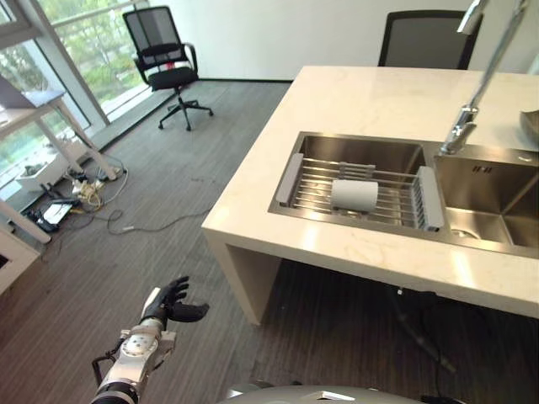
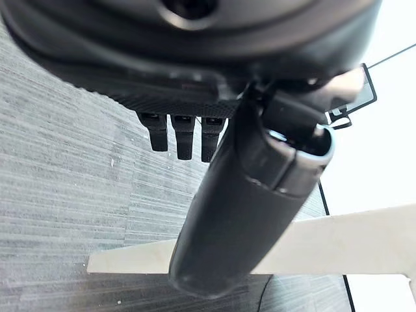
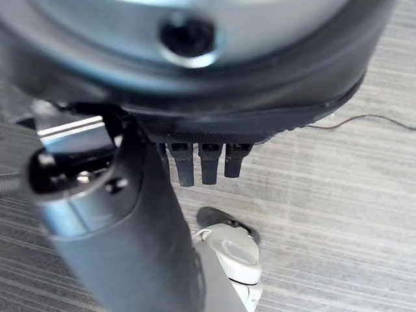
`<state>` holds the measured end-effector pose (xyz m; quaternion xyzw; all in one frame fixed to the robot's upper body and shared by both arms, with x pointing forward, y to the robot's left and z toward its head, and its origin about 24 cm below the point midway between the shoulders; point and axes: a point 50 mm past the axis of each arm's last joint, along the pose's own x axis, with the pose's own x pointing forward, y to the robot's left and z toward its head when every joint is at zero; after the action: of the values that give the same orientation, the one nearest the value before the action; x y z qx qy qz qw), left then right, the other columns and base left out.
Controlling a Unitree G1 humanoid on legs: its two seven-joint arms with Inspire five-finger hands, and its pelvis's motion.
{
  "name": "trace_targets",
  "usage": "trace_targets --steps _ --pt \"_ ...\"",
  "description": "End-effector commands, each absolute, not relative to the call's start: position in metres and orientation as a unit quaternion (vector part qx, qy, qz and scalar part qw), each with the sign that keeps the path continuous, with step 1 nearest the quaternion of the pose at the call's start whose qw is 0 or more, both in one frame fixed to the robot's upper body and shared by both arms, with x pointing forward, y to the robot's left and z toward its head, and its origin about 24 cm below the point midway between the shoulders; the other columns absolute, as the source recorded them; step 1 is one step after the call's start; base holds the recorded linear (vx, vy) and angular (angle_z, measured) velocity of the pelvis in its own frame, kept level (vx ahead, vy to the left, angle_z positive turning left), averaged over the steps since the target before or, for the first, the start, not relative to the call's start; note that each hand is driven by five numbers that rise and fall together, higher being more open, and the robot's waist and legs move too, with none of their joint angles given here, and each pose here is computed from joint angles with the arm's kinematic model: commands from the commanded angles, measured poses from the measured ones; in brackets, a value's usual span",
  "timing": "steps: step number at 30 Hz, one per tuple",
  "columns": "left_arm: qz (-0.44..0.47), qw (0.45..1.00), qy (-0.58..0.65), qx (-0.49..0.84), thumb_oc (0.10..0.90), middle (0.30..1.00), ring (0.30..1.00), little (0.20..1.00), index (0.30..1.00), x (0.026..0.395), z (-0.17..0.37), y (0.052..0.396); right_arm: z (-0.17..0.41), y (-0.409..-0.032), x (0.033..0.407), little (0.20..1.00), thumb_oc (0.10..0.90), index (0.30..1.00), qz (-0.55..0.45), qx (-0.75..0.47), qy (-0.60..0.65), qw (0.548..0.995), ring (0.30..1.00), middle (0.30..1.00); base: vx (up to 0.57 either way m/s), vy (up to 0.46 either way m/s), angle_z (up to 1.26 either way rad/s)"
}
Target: Place the dishes in the dishwasher.
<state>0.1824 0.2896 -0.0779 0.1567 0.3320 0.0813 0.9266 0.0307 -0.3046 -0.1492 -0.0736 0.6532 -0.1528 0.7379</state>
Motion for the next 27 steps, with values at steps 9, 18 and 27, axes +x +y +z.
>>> trace_targets --steps 9,18,27 --pt "0.204 0.938 0.115 0.256 0.8 0.9 0.9 0.9 0.9 0.209 0.024 0.346 -0.151 -0.294 0.05 0.9 0.8 0.9 -0.124 -0.069 0.63 0.764 0.9 0.9 0.09 -0.262 -0.04" --pt "0.269 0.904 -0.024 0.331 0.8 0.9 0.9 0.9 0.9 0.247 0.104 0.361 -0.162 -0.261 0.058 0.9 0.8 0.9 -0.097 -0.048 0.624 0.774 0.9 0.9 0.0 -0.087 0.13" --pt "0.108 0.79 -0.247 0.55 0.8 0.9 0.9 0.9 0.9 0.293 0.21 0.275 -0.168 -0.247 0.029 0.9 0.8 0.9 -0.086 -0.024 0.647 0.757 0.9 0.9 0.03 0.012 0.02"
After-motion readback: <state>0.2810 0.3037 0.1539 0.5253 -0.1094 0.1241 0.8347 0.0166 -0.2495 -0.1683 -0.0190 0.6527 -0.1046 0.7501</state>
